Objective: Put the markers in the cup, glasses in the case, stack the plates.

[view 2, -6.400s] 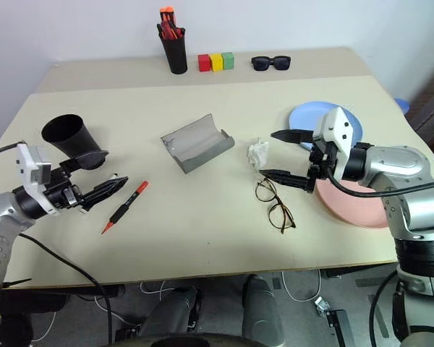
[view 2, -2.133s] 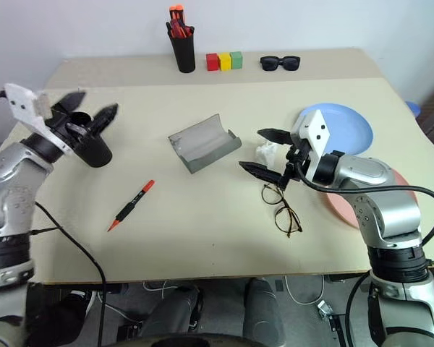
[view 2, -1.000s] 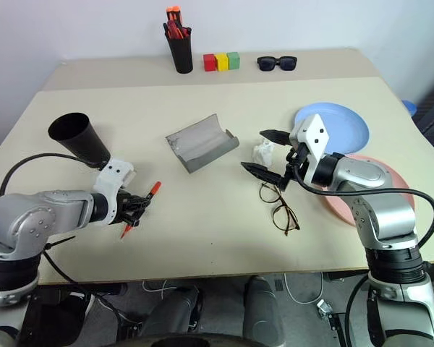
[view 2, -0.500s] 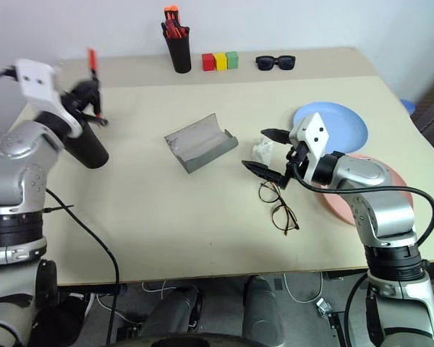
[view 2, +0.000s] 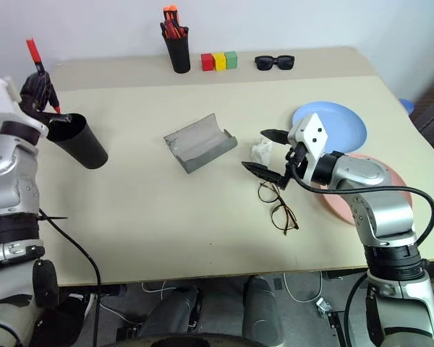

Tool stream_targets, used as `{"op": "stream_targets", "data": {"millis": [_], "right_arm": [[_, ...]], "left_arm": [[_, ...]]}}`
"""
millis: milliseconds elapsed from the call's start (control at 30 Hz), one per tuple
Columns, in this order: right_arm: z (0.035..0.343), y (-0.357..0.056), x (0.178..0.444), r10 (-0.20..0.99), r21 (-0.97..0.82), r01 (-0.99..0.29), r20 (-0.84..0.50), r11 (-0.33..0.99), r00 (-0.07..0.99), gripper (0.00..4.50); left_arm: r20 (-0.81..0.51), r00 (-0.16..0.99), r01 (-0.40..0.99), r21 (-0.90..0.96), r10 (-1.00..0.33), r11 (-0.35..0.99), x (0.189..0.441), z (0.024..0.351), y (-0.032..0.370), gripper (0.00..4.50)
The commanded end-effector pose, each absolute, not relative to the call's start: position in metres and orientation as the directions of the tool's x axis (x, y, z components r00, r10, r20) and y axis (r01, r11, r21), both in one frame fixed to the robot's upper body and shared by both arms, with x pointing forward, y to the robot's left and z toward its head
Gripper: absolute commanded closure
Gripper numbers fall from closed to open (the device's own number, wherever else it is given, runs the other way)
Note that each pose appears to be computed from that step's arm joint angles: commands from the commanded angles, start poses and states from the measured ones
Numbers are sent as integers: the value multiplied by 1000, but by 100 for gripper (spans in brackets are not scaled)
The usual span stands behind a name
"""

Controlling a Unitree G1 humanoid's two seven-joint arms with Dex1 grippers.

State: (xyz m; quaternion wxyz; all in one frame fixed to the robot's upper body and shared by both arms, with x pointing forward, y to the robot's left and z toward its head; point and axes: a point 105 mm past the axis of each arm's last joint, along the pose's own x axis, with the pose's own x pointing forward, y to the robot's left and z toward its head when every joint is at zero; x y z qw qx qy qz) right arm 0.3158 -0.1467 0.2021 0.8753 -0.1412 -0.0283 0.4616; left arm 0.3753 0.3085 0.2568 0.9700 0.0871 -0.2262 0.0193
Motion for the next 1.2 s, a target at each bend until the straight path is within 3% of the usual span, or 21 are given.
{"op": "stream_targets", "data": {"millis": [33,100,200,400,433,500,567,667,767,833,1000,1100,1200], "right_arm": [[218,-144,314,825,-333,-787,-45,520,564,0],[218,-144,315,824,-333,-786,-42,521,564,0],[219,-143,315,826,-336,-787,-42,518,562,0],[220,-143,315,828,-337,-787,-38,517,560,0],[220,-143,316,827,-334,-787,-37,518,560,0],[220,-143,316,827,-333,-787,-37,519,561,0],[220,-142,316,827,-329,-788,-35,520,561,0],[218,-143,316,826,-325,-788,-34,524,563,0],[217,-144,318,822,-326,-783,-32,530,569,0],[217,-144,319,820,-329,-779,-27,533,572,0],[213,-149,319,800,-342,-760,-37,553,599,0],[212,-154,316,787,-341,-748,-37,569,616,0],[213,-159,314,769,-348,-729,-32,590,638,0]], "left_arm": [[489,872,-95,137,16,986,369,256,316,446],[482,876,-83,146,3,986,369,250,314,446],[475,880,-68,135,-4,989,369,244,313,339],[495,866,-4,145,-68,989,368,248,299,30],[500,861,17,149,-91,989,368,251,294,3],[501,853,78,150,-144,986,369,256,284,3],[470,834,248,150,-290,957,370,261,254,3],[330,767,563,66,-551,824,371,257,193,3],[183,696,704,16,-694,710,372,240,153,3],[137,665,744,-36,-735,667,378,232,132,3],[-119,552,815,-132,-825,564,389,174,77,3],[-143,565,789,-193,-812,583,397,166,68,3],[-247,523,803,-177,-816,569,396,148,61,3]]}}
